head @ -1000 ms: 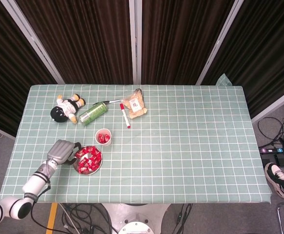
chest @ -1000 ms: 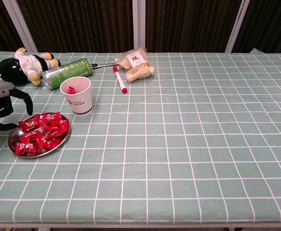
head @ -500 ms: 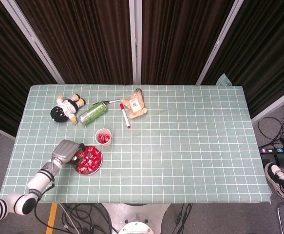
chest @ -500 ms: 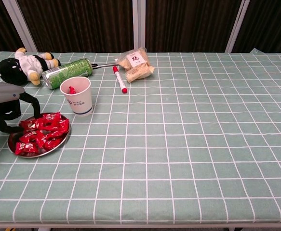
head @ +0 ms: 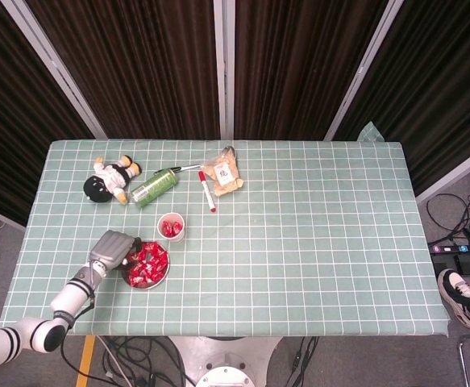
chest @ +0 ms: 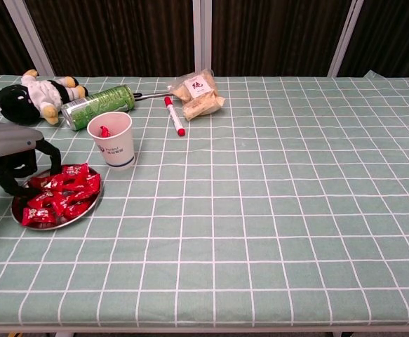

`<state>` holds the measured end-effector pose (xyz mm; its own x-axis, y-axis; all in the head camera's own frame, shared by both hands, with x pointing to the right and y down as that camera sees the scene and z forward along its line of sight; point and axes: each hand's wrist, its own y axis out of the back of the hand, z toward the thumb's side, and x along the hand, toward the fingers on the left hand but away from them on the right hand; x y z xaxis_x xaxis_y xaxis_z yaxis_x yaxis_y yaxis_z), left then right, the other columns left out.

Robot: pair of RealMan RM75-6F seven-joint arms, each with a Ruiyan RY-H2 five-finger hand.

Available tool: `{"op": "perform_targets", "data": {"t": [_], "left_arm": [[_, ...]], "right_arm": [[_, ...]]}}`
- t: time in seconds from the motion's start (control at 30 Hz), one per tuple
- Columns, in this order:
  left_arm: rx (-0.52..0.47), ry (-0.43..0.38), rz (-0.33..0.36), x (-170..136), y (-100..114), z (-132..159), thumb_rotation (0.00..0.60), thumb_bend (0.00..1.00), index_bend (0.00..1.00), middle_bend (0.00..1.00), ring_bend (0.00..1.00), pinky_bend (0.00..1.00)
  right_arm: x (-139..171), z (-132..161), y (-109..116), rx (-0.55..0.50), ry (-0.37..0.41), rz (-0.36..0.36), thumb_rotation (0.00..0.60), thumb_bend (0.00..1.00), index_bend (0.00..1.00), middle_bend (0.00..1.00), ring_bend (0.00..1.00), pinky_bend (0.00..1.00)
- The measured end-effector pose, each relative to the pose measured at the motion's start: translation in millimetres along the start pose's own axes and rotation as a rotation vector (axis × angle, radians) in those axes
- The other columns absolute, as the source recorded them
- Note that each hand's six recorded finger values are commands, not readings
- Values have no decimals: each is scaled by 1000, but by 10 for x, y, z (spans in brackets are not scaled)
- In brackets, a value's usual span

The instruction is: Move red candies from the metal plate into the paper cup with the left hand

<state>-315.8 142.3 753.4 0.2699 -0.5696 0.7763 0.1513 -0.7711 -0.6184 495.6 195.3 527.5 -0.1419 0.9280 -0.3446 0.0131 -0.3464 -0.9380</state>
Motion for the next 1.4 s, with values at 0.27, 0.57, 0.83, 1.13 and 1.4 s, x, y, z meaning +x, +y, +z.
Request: {"op": "perform_targets", "data": {"t": [0.27, 0.57, 0.83, 1.13, 1.4], "left_arm": [[-10, 4, 9, 39, -31, -18, 600, 329, 581, 1000, 958, 1000], [-26, 5, 46, -3, 60, -46, 600, 335, 623, 1000, 964, 1000], [-111, -7, 205, -136, 629, -68, 600, 335, 622, 1000, 963, 1000], [-125, -82, 267, 58, 1090, 176, 600, 335, 615, 1000, 963, 1000], [-84, -102, 214, 347, 1107, 383, 600, 341, 605, 1000, 961, 1000]], "right_arm": [[1, -3, 2, -1, -2, 1, 600, 97, 0, 122, 72, 237], [0, 9, 10, -1, 3, -2, 600, 96, 0, 122, 72, 236], [-3, 10, 28, 2, 4, -6, 600, 95, 0, 122, 72, 237], [-4, 20, 35, 8, 4, -6, 600, 95, 0, 121, 72, 237], [7, 63, 3, 13, 28, 17, 600, 96, 0, 120, 72, 236]]}}
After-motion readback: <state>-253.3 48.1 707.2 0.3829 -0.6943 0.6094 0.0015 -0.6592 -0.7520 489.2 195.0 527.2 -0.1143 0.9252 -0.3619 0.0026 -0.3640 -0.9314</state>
